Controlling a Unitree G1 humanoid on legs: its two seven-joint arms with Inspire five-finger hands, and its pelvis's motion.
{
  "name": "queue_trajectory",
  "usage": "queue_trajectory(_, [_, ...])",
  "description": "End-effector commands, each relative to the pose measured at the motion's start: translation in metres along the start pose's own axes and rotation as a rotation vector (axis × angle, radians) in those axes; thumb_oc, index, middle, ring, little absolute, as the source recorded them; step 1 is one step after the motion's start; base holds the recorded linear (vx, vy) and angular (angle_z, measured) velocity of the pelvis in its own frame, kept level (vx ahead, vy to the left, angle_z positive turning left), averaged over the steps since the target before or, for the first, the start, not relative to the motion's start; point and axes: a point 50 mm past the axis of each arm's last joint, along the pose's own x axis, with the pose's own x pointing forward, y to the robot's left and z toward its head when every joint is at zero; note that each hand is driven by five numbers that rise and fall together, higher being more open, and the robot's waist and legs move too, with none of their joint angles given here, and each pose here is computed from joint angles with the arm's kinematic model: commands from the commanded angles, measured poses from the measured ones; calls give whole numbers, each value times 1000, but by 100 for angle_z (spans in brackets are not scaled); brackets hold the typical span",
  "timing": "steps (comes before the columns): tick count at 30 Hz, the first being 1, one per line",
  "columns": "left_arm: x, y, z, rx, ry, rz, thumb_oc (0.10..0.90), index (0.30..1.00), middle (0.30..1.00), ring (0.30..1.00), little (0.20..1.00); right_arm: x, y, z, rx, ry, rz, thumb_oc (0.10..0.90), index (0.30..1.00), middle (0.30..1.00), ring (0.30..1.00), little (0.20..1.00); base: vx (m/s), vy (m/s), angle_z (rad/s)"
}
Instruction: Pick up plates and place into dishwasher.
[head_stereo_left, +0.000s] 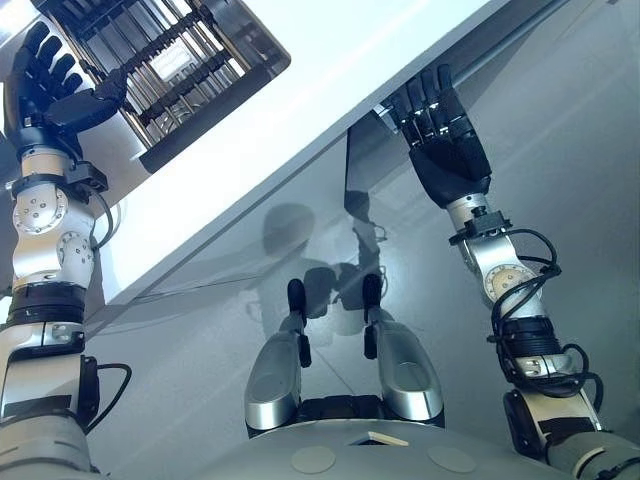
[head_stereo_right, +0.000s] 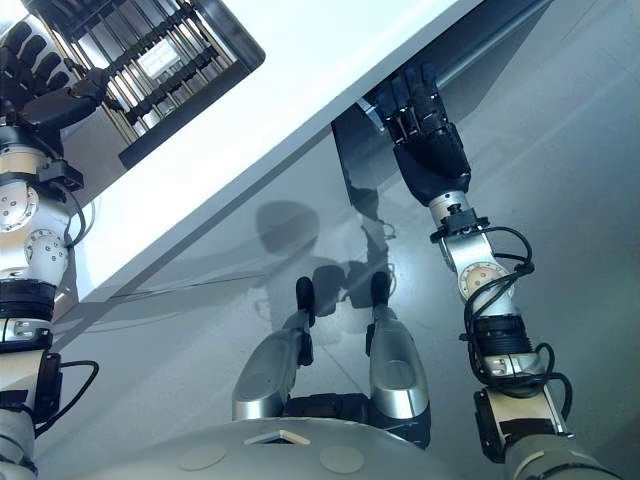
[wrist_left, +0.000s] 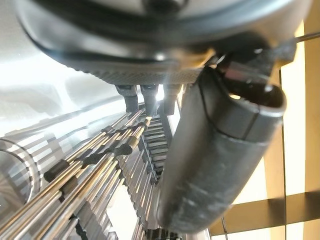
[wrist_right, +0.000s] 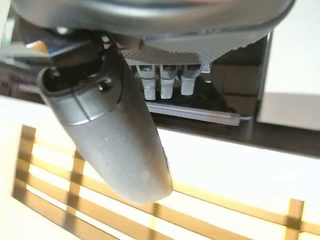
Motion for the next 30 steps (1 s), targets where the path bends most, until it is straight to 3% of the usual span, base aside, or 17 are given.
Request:
queue_trajectory(1, [-2,1,14,3,-137,-2,800,900,900,900,900,30,63,-17,-334,-16,217,800,900,900,900,900,-4,41,1])
queue_trajectory(4, [-7,5,11,-1,-140,4,800,900,900,900,900,23,52,4,-611,-131,91,800,900,900,900,900,2,47,1])
queue_trajectory(5, [-14,7,7,-7,-143,9,800,900,900,900,900,9,45,28,-942,-277,-44,800,900,900,900,900,-11,79,6])
queue_trajectory(7, [-23,9,4,-19,-147,18,800,900,900,900,900,-6,45,49,-1213,-465,-179,800,900,900,900,900,-12,86,17])
queue_trajectory(10, [-41,10,-7,-45,-144,39,800,900,900,900,900,-36,34,68,-1454,-612,-364,800,900,900,900,900,26,83,21])
queue_trajectory(13, [-56,9,-18,-68,-124,59,800,900,900,900,900,-65,1,74,-1452,-546,-573,800,900,900,900,900,32,64,6])
queue_trajectory(21, [-63,16,-28,-90,-92,79,800,900,900,900,900,-151,-100,45,-1036,-144,-1082,800,900,900,900,900,27,10,-2])
queue_trajectory(25, [-55,10,-27,-99,-78,46,800,900,900,900,900,-192,-134,11,-876,138,-1193,800,900,900,900,900,11,-42,-3])
queue_trajectory(30, [-48,-2,-25,-116,-74,-11,800,900,900,900,900,-228,-150,-13,-833,362,-1271,800,900,900,900,900,17,-46,1])
